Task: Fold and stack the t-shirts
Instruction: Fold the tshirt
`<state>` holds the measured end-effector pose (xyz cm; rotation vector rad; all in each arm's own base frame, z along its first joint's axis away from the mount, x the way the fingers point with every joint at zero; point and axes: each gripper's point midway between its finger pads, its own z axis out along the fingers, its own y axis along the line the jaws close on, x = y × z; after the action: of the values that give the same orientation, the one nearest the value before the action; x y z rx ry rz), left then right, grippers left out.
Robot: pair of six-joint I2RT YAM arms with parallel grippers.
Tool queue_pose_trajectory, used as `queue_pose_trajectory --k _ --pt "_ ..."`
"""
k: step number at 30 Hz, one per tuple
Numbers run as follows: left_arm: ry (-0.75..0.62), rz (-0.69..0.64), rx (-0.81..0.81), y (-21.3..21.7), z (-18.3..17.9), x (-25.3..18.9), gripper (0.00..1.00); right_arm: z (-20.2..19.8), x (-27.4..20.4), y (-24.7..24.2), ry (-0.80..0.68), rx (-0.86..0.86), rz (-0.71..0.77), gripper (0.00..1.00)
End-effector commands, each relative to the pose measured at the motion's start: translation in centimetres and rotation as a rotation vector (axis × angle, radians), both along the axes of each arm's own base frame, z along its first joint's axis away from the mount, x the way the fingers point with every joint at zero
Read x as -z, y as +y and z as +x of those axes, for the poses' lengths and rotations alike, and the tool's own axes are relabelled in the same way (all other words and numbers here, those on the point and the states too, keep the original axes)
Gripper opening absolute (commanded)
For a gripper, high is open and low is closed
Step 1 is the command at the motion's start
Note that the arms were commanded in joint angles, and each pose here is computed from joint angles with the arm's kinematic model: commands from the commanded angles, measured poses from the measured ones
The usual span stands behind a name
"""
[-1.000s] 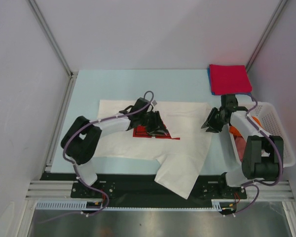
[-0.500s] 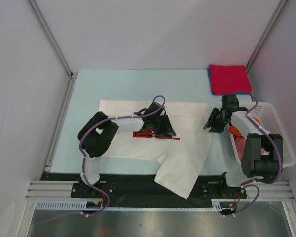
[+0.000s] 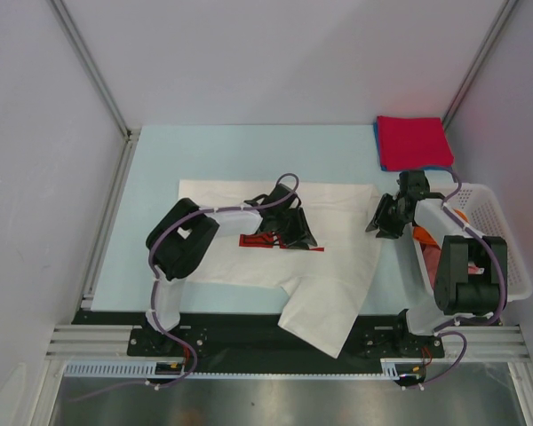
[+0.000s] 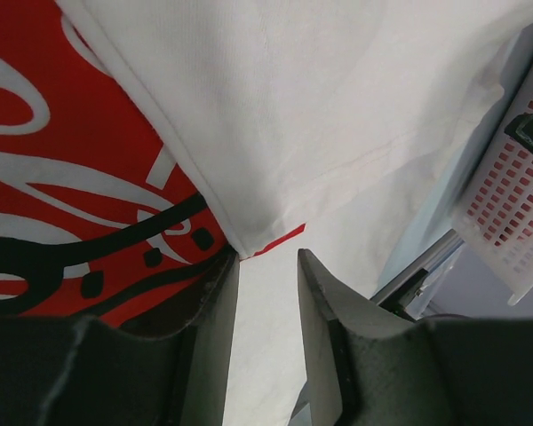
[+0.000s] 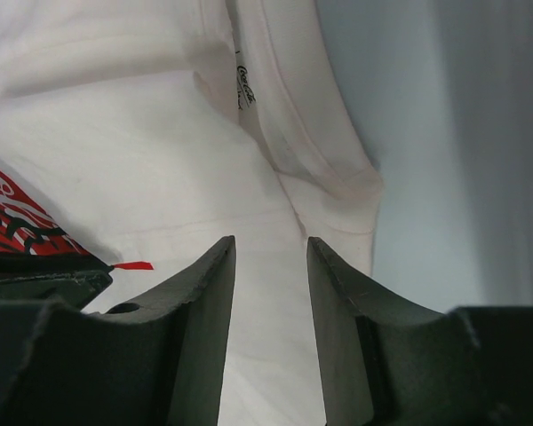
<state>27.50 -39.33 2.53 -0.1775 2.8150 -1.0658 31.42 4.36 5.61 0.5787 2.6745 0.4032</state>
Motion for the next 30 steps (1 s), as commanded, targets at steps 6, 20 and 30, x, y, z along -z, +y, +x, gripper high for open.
queue_pose_trajectory --k 6,20,30 --pt "0.016 0.055 -0.026 0.9 0.5 0.4 0.46 0.0 1.1 -0.3 0.015 -0.002 -0.01 0.43" --pt "0.018 0.079 -0.017 1.4 1.3 0.7 0.41 -0.1 2.6 -0.1 0.055 -0.007 -0.002 0.43" --pt "0.014 0.044 0.015 0.4 1.5 0.0 0.22 -0.9 3.6 0.4 0.081 -0.028 -0.023 0.4"
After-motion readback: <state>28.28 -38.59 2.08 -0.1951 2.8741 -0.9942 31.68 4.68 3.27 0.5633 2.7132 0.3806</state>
